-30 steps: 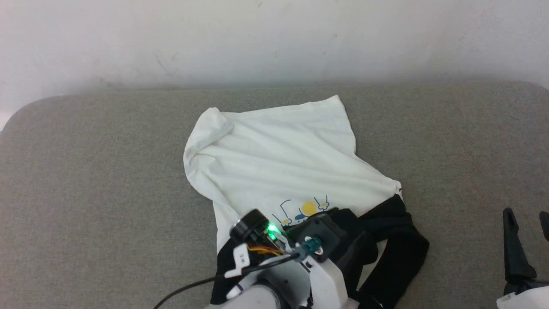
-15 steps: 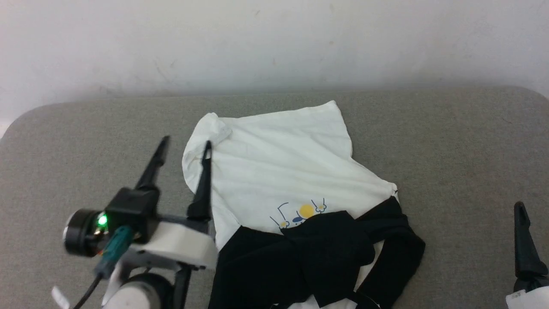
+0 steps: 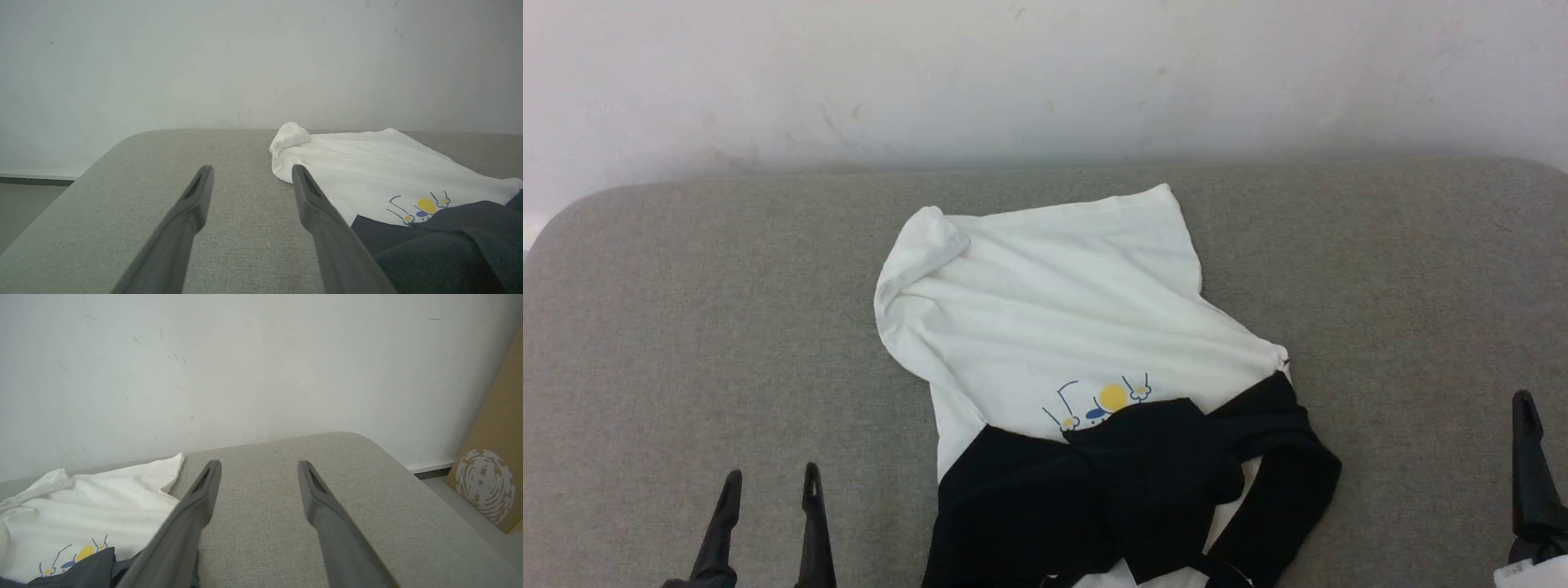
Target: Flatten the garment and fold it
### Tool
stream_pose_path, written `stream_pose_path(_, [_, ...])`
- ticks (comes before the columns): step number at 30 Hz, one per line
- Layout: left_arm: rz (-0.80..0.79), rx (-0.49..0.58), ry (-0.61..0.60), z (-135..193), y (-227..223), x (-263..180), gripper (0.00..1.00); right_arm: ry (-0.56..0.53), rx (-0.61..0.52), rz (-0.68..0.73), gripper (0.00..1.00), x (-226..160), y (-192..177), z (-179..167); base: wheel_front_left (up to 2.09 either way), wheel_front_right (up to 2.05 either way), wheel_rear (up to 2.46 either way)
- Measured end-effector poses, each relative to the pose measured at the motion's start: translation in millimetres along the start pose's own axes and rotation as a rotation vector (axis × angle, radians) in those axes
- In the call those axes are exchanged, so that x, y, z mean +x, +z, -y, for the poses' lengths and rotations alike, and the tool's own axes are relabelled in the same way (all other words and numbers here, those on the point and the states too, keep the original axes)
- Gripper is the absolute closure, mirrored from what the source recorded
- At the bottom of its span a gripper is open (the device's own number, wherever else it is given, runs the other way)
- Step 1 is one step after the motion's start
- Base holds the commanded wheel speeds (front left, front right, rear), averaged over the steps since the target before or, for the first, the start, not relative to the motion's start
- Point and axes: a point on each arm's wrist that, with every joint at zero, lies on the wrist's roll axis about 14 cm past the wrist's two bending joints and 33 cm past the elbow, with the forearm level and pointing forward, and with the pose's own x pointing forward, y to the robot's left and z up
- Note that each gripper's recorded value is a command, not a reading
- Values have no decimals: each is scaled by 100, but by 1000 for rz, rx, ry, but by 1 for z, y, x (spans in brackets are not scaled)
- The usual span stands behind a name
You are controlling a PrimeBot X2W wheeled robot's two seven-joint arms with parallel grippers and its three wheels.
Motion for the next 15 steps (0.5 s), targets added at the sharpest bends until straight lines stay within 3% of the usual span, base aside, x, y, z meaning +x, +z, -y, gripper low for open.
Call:
stream_pose_path(7, [-5,-7,-23,3,-2,8,0,10,1,-17,0,6,-6,-3,0,0,0])
stream_pose_path(15, [47,98,-200,25,36,81,0,17,-5,-46,0,20,-16,-7,0,0,0])
